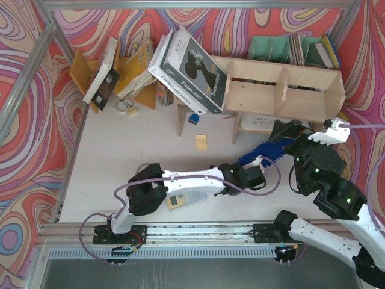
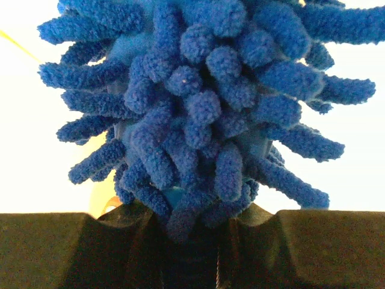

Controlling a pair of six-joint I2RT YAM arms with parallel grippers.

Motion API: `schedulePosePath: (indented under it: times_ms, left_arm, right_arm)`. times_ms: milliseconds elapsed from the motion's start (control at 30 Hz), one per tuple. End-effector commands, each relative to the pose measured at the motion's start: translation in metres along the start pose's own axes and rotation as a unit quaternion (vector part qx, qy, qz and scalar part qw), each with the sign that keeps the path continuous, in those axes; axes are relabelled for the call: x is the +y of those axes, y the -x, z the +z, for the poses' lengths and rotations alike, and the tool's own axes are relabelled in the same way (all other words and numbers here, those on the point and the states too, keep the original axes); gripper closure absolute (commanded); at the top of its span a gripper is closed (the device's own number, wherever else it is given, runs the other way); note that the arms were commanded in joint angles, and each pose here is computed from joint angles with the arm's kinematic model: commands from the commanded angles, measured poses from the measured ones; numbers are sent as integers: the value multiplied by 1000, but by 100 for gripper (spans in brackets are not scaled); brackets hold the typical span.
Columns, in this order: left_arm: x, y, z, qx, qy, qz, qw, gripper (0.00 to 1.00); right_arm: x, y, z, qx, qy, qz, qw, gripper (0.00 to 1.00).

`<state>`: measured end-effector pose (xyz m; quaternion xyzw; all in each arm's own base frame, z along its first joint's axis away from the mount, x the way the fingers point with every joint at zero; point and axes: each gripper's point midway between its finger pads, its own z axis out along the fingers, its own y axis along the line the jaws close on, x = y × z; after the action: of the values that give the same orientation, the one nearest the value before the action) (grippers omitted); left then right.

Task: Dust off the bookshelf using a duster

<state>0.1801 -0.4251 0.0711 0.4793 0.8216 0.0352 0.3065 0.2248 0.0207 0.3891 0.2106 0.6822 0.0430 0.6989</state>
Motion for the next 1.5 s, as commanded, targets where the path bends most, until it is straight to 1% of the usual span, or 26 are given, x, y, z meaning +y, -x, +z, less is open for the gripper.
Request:
schedulePosePath:
  times_ms: [0, 133, 267, 333, 500, 567, 733, 900, 1033, 1333, 1467]
  left_arm:
    - [-12, -14, 3, 18, -2, 32, 999, 100]
    - [-18, -26, 5, 38, 0, 64, 997, 100]
    - [-15, -26, -1, 39, 10, 69, 997, 100]
    - [-12, -21, -8, 24, 15, 66, 997, 100]
    - [-8, -2, -42, -41, 16, 62, 997, 100]
    - [-8, 1, -54, -59, 10, 55, 997, 100]
    - [-3, -2, -65, -72, 2, 36, 997, 100]
    - [-9, -15, -52, -46, 7, 42, 998, 100]
    - [-8, -26, -42, -27, 25, 34, 999, 100]
    - [10, -59, -40, 5, 54, -34, 998, 100]
    - [21, -75, -48, 3, 69, -69, 995, 100]
  right_arm:
    - [-5, 2, -1, -6, -11, 2, 1000, 1]
    - [-4, 2, 0, -6, -9, 3, 1000, 1]
    - [-3, 2, 0, -5, -8, 5, 1000, 1]
    - [-3, 2, 0, -5, -7, 3, 1000, 1]
    - [-4, 4, -1, -6, -9, 4, 1000, 1]
    - [-4, 4, -1, -6, -8, 4, 1000, 1]
    - [-2, 3, 0, -6, -7, 3, 1000, 1]
    - [-1, 2, 1, -5, -6, 1, 1000, 1]
    - [0, 5, 2, -8, -6, -1, 1000, 1]
    - [1, 5, 3, -11, -5, -3, 1000, 1]
    - [3, 6, 3, -10, -3, -2, 1000, 1]
